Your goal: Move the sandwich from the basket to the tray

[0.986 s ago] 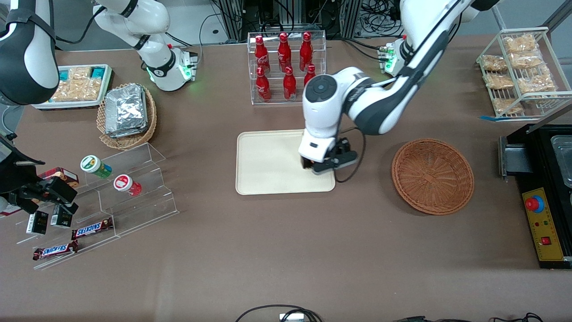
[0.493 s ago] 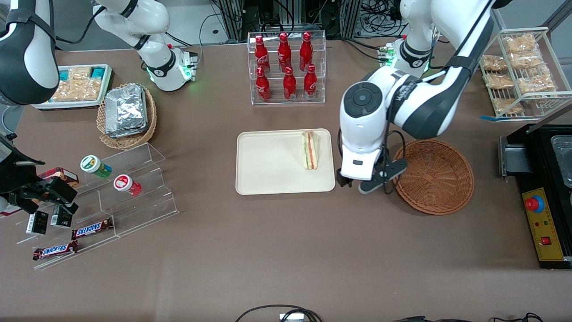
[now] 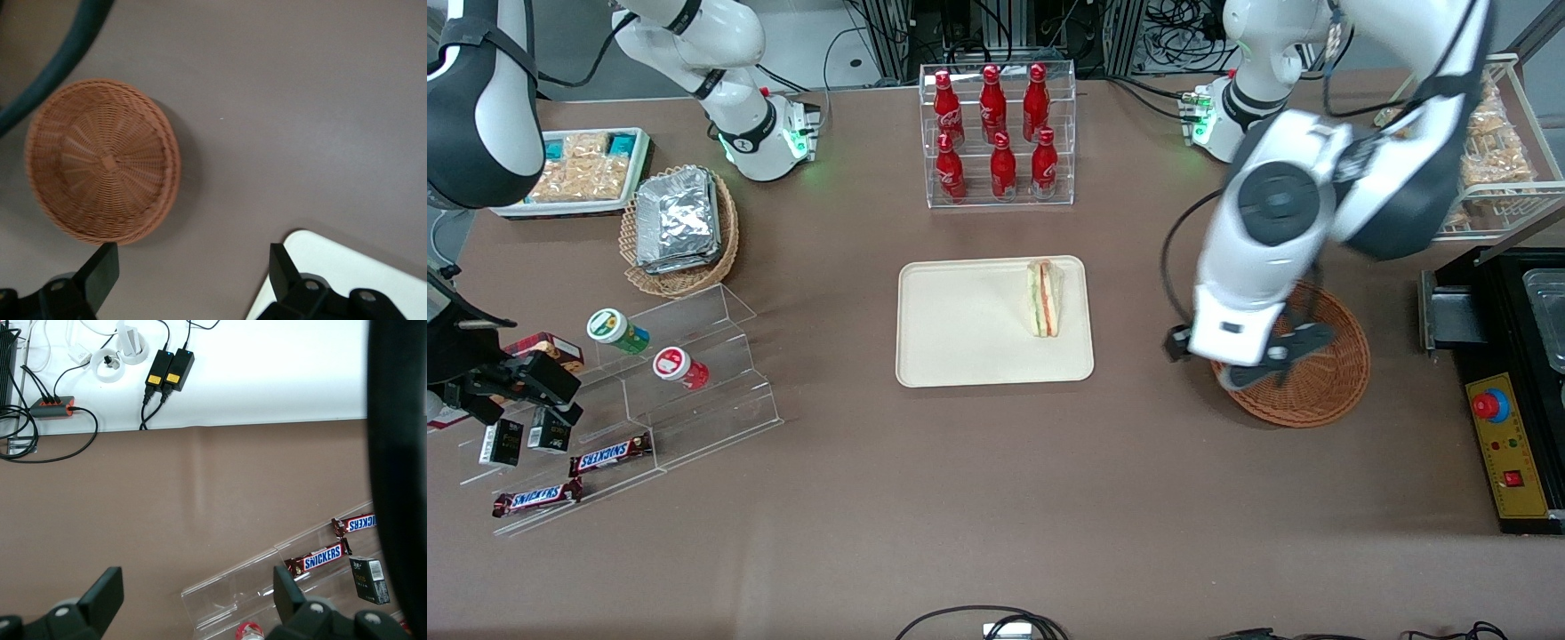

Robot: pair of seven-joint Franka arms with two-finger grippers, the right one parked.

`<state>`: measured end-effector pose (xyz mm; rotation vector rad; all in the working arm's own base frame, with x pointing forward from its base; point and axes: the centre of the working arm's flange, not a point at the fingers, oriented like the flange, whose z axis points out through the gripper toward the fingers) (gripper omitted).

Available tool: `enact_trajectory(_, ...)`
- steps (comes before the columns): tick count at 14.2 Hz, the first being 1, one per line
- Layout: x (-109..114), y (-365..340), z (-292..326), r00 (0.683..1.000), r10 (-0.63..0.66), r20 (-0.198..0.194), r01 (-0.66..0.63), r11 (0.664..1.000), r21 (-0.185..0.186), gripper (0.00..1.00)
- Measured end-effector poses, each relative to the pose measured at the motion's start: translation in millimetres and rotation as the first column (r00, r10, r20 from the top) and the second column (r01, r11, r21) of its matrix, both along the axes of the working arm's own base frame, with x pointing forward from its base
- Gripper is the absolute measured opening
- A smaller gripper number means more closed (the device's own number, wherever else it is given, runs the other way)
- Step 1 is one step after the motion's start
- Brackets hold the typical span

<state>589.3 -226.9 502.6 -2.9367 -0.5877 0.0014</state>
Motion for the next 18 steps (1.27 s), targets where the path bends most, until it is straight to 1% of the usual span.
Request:
enact_trajectory(3, -3.3, 63.7, 39.3, 0.996, -0.078, -0.043, 0.076, 0.996, -0.040, 1.00)
enact_trajectory(6, -13.3, 119.9, 70.7, 0.984, -0.161, -0.073, 0.154, 0.984, -0.091, 1.00)
enact_trajectory(8, -23.3, 148.0, 87.6, 0.969, -0.229, -0.092, 0.219, 0.970, -0.105, 1.00)
enact_trajectory(10, -33.9, 161.0, 101.6, 0.948, -0.302, -0.103, 0.291, 0.950, -0.116, 1.00)
enact_trajectory(12, -41.4, 163.1, 112.3, 0.917, -0.386, -0.098, 0.373, 0.919, -0.130, 1.00)
enact_trajectory(15, -46.8, 163.6, 121.3, 0.871, -0.486, -0.077, 0.470, 0.868, -0.164, 1.00)
enact_trajectory(16, -47.5, 166.1, 122.9, 0.862, -0.501, -0.073, 0.485, 0.859, -0.167, 1.00)
enact_trajectory(18, -47.6, 168.2, 123.1, 0.856, -0.512, -0.072, 0.495, 0.852, -0.171, 1.00)
